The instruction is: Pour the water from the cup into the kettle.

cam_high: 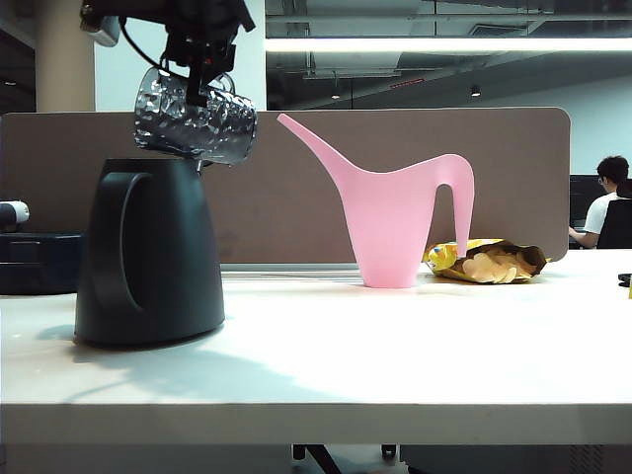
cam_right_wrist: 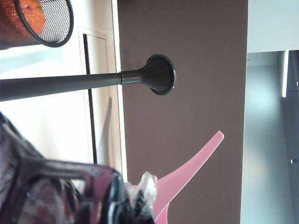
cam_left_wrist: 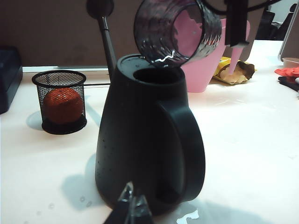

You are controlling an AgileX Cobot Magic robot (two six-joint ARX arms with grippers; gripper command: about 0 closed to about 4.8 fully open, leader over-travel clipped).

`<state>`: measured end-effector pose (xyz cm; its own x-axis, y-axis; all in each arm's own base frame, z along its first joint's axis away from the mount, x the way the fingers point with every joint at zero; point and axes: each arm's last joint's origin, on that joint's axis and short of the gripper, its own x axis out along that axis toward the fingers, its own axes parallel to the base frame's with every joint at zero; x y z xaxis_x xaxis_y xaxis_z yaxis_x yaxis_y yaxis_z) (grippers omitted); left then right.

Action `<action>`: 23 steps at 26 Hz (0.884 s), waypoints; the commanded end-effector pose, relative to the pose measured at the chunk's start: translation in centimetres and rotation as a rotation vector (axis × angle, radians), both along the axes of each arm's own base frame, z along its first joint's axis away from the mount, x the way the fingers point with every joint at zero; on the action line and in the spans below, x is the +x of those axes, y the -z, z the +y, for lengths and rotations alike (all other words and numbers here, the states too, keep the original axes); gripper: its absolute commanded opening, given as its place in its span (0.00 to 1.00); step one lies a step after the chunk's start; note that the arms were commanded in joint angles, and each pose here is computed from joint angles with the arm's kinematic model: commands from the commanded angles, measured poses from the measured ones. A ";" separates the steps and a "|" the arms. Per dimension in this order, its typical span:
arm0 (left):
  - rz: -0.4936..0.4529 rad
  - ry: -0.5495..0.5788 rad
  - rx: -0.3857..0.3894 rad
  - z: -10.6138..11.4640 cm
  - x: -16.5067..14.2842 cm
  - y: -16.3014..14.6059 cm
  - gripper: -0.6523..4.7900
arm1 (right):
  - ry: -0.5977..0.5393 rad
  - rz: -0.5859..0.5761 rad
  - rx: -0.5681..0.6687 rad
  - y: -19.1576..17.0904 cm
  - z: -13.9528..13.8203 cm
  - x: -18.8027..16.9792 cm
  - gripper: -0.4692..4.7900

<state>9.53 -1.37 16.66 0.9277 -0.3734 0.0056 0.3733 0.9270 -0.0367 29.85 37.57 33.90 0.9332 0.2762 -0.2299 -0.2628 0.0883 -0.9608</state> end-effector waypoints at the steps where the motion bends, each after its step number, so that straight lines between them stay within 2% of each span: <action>1: 0.008 0.020 0.001 -0.1 0.0 0.0 0.11 | 0.014 -0.029 0.000 -0.7 0.0 -0.1 0.07; 11: 0.028 0.022 0.002 -0.1 0.0 0.2 0.11 | 0.012 -0.063 -0.097 -0.8 0.0 -0.3 0.07; 23: 0.028 0.024 0.002 -0.1 0.0 0.2 0.11 | -0.016 -0.091 -0.112 -1.0 0.5 -0.7 0.07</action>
<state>9.51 -1.42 16.27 0.9207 -0.3888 -0.0327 0.3870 0.9207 -0.0509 29.26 38.08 34.11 0.9424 0.2635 -0.2061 -0.1997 -0.0510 -0.9785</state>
